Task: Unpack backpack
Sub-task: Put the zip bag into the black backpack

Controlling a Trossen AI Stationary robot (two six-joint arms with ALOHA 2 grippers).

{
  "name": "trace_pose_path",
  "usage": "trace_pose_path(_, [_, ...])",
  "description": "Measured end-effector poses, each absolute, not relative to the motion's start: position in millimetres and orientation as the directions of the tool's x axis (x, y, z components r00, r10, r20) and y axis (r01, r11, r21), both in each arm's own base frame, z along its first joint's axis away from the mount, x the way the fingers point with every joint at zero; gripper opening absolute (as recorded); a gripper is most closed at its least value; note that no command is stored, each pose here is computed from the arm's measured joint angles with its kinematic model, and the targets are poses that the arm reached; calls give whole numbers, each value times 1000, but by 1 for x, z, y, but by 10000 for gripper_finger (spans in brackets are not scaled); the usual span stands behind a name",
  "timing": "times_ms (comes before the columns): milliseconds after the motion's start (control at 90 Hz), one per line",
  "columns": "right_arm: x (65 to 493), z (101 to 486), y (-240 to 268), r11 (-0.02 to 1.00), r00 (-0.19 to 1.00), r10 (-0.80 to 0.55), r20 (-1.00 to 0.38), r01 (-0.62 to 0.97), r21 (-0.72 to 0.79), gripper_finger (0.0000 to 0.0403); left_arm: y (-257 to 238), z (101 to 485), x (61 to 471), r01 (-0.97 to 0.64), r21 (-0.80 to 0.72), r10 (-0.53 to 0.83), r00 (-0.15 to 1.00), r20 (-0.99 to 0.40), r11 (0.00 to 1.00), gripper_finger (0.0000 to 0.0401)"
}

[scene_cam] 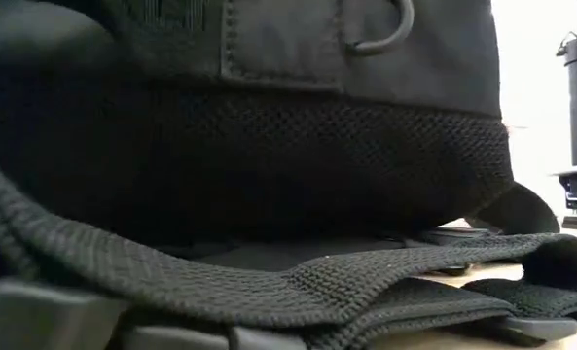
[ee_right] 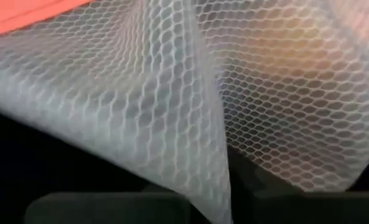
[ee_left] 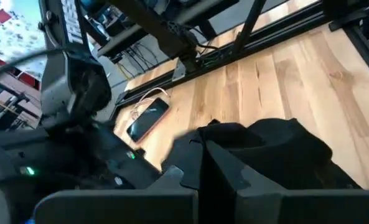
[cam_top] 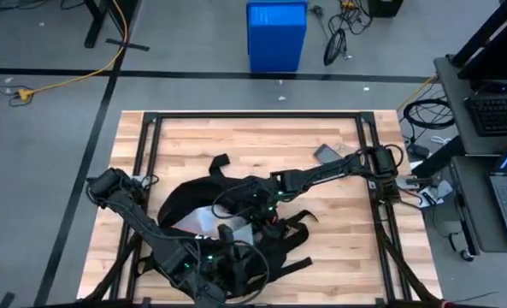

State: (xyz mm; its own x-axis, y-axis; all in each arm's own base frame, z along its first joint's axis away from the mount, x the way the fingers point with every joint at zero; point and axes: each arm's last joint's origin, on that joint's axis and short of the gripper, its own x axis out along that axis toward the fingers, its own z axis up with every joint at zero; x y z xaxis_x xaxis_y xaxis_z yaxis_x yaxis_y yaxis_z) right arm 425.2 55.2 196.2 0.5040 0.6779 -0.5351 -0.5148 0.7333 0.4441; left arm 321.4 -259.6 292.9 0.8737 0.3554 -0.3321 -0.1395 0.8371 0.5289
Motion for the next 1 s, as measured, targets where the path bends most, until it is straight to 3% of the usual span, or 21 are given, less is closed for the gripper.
trace_pose_path(256, [400, 246, 50, 734, 517, 674, -528, -551, 397, 144, -262, 293, 319, -135, 526, 349, 876, -333, 840, 0])
trace_pose_path(433, [373, 271, 52, 731, 466, 674, -573, -529, 431, 189, -264, 292, 317, -128, 529, 345, 877, -335, 839, 0])
trace_pose_path(700, [350, 284, 87, 698, 387, 694, -607, -569, 435, 191, -260, 285, 311, -188, 423, 365, 846, -389, 886, 0])
trace_pose_path(878, [344, 284, 102, 762, 410, 617, -672, -524, 380, 181, -256, 271, 309, -228, 271, 335, 818, -467, 935, 0])
trace_pose_path(1000, [338, 286, 107, 819, 436, 547, -715, -456, 349, 178, -251, 265, 310, -246, 252, 342, 807, -482, 936, 0])
